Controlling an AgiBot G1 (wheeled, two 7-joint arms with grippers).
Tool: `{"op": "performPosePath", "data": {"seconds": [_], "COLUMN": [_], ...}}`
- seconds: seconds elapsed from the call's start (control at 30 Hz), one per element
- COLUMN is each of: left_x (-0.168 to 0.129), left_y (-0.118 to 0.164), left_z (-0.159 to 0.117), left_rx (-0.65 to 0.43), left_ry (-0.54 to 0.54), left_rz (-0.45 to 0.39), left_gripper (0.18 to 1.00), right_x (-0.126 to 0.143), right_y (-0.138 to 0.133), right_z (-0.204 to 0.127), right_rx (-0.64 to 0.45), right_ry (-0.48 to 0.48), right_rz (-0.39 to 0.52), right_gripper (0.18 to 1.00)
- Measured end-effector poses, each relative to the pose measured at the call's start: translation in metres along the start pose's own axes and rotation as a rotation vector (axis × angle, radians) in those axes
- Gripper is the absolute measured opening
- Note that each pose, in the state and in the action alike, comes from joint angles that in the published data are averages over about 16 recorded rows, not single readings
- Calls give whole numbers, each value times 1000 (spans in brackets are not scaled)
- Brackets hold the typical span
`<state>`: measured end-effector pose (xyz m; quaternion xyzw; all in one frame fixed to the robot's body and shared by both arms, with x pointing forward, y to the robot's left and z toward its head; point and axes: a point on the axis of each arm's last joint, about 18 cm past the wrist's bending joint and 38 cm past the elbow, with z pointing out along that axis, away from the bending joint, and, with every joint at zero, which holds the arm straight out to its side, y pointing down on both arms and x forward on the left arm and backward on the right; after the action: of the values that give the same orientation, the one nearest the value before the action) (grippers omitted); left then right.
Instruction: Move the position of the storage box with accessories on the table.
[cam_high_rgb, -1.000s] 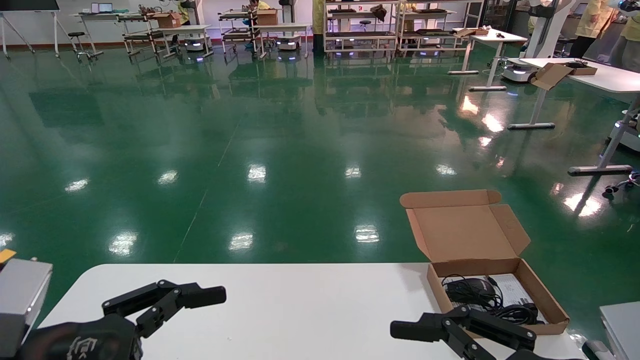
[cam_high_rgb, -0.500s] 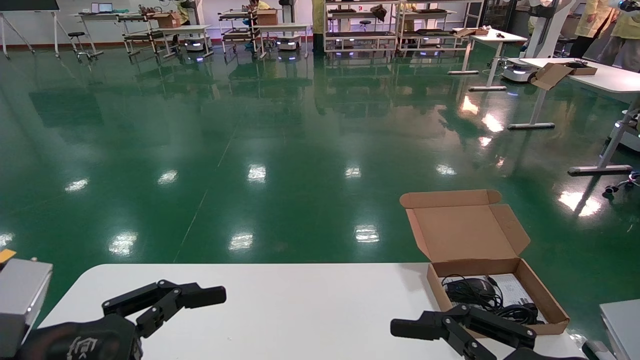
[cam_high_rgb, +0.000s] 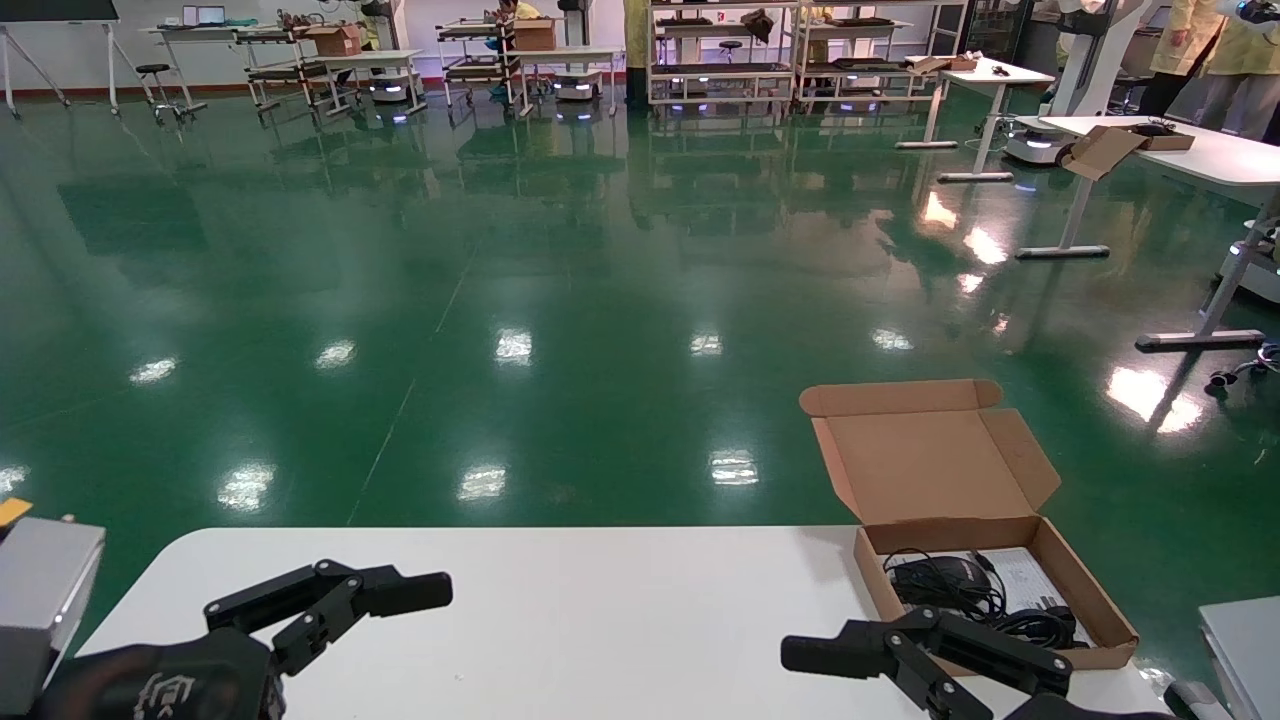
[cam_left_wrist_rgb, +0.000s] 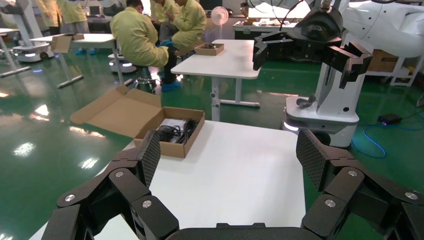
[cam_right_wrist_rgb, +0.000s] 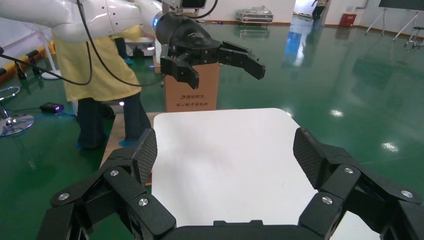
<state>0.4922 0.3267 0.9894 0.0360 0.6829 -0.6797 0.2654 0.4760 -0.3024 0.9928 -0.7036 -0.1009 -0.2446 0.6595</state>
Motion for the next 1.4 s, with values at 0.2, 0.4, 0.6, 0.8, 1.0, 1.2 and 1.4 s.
{"op": "performPosePath", "data": {"seconds": [0.2,0.4,0.6,0.8,1.0,1.2,1.4], "left_x": [0,0,0,0,0,0,0], "left_y": [0,0,0,0,0,0,0], "left_z": [0,0,0,0,0,0,0], "left_rx": [0,0,0,0,0,0,0], "left_ry": [0,0,0,0,0,0,0], "left_rz": [0,0,0,0,0,0,0], "left_gripper": [1000,1000,1000,1000,1000,1000,1000], "right_x": [0,0,0,0,0,0,0], "right_y": [0,0,0,0,0,0,0], "right_z": [0,0,0,0,0,0,0], "right_rx": [0,0,0,0,0,0,0], "right_ry": [0,1,1,1,1,1,1], "right_rz": [0,0,0,0,0,0,0], "right_gripper": [1001,1001,1001,1001,1001,1001,1001]}}
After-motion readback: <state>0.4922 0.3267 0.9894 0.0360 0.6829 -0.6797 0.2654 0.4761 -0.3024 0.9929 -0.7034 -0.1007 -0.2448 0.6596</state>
